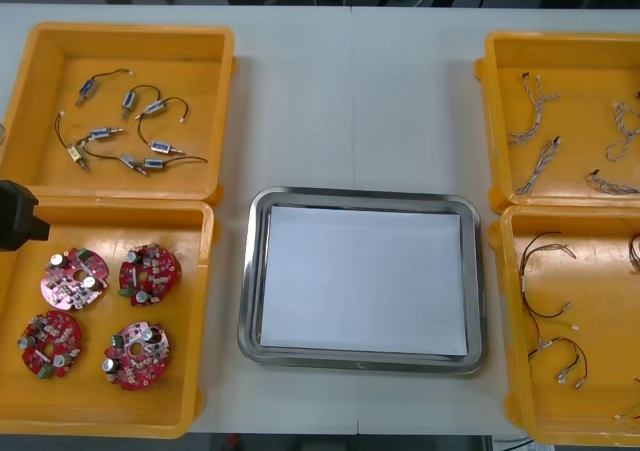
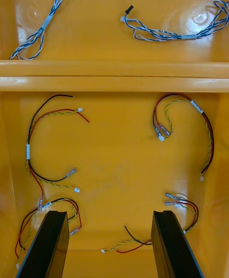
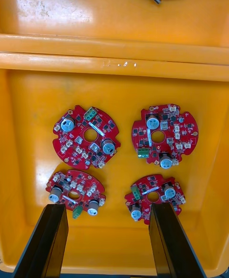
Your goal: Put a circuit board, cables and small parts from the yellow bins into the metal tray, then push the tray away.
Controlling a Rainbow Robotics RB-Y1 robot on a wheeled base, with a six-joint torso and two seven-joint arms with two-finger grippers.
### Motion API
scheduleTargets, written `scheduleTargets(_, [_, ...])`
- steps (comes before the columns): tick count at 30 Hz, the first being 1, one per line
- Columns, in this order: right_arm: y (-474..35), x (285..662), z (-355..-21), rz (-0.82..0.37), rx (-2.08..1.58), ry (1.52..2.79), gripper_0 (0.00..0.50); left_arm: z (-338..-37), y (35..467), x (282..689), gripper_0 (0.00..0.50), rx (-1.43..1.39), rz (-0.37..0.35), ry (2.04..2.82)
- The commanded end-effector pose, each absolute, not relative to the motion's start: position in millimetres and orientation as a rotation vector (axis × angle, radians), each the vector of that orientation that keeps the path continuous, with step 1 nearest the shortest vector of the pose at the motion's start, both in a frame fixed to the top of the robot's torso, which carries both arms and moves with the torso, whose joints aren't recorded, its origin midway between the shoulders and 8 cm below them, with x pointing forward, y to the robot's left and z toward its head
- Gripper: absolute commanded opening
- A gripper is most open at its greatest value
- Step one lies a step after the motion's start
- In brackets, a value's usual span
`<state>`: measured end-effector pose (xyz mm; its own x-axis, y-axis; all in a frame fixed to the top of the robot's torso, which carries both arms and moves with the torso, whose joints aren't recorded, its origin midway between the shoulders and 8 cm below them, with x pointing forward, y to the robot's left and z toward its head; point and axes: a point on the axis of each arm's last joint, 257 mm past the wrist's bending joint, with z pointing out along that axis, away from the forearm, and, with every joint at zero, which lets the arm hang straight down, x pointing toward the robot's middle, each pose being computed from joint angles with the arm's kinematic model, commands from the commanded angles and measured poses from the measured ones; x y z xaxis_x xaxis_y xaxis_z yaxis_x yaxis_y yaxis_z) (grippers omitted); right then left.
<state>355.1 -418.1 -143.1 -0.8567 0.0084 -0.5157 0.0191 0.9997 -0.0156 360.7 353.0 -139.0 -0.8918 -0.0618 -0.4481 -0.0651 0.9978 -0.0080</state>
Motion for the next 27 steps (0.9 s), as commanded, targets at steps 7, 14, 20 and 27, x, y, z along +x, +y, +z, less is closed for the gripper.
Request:
scheduleTargets(7, [-418.5,350.4,-143.1,-0.014,0.065,2.596,0.5,-130.5,365.5,358.6,0.5,-0.036,0.073,2.657])
scheduleTargets(14, [-418.5,350.4,-143.1,-0.014,0.065,2.596,0.5,-130.5,365.5,358.6,0.5,-0.036,0.073,2.657])
scheduleTargets(20, [-418.5,350.4,-143.1,-0.014,0.065,2.596,0.5,-130.5,365.5,358.6,0.5,-0.036,0.073,2.657])
scheduleTargets(27, [-418.5,350.4,-143.1,-0.014,0.065,2.596,0.5,-130.5,365.5,358.6,0.5,-0.036,0.073,2.657])
